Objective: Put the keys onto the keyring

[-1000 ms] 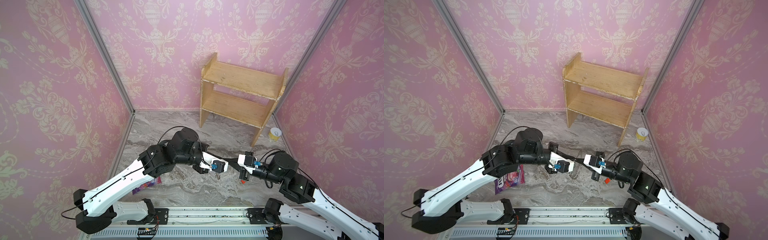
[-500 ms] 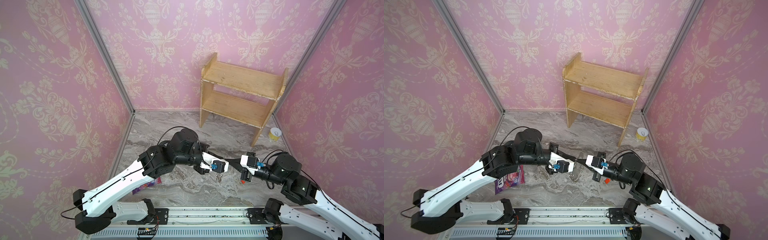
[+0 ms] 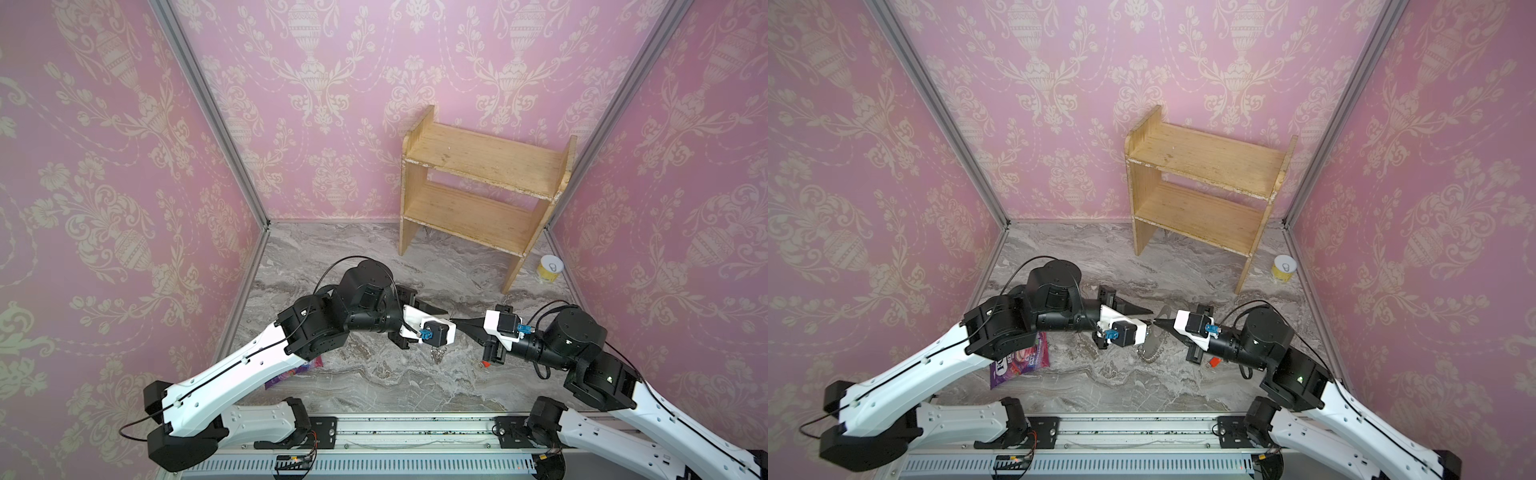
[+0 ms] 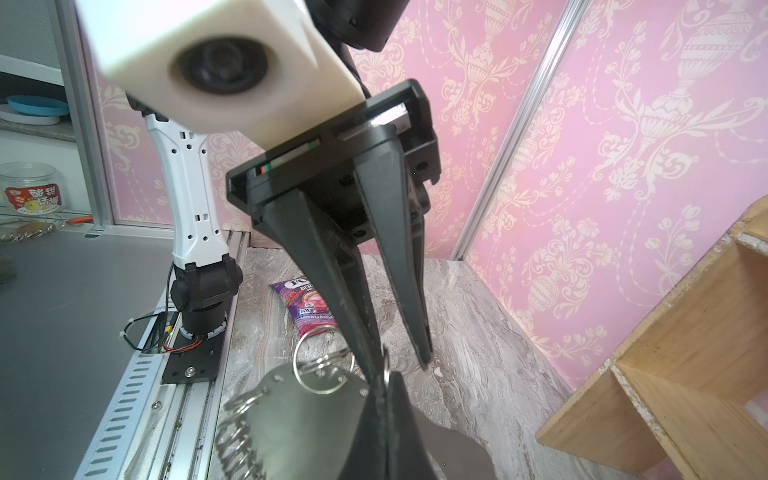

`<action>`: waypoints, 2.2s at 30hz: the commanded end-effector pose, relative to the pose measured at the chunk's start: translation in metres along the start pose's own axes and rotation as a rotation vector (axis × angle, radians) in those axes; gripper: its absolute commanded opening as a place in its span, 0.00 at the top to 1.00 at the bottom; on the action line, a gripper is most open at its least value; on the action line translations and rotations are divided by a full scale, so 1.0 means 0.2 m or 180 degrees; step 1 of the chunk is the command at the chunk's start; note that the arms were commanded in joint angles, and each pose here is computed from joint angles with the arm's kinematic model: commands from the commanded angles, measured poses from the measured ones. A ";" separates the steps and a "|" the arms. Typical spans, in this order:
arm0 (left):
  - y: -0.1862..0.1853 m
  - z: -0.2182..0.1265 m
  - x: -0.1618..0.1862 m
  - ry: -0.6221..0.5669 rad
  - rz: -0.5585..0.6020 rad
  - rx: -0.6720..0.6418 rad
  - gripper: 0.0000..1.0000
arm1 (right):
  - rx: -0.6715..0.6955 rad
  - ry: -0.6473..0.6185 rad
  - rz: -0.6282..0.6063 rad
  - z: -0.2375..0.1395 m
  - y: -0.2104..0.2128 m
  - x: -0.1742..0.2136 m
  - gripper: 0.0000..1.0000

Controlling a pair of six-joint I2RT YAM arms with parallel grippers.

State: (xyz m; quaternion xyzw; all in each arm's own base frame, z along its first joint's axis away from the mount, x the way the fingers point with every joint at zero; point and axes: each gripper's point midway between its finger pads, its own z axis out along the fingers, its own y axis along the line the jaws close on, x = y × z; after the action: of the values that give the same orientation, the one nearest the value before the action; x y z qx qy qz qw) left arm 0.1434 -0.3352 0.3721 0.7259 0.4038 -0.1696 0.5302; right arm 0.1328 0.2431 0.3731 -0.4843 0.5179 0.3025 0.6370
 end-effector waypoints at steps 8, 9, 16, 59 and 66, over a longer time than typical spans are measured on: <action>0.01 -0.01 -0.04 -0.0137 -0.0101 -0.0072 0.87 | 0.0016 -0.0263 0.0005 -0.04 0.00 -0.10 1.00; 0.01 -0.01 -0.04 -0.0141 -0.0108 -0.0062 0.88 | 0.0023 -0.0277 0.0003 -0.04 0.00 -0.11 1.00; 0.02 -0.01 -0.06 -0.0200 -0.0094 -0.0086 0.91 | -0.0011 -0.0276 0.0015 -0.04 0.00 -0.11 1.00; 0.13 -0.14 -0.13 -0.0925 -0.0710 -0.0415 0.75 | -0.0048 -0.0490 0.0043 -0.07 0.03 -0.16 1.00; 0.08 -0.13 -0.15 -0.1046 -0.0777 -0.0158 0.74 | -0.0012 -0.0548 0.0012 -0.08 0.01 -0.18 1.00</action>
State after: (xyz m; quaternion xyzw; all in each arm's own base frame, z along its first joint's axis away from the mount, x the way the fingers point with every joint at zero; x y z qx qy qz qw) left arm 0.1427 -0.3251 0.4085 0.6203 0.4130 -0.3005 0.5953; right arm 0.1199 0.2377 0.3908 -0.4674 0.4857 0.3350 0.6584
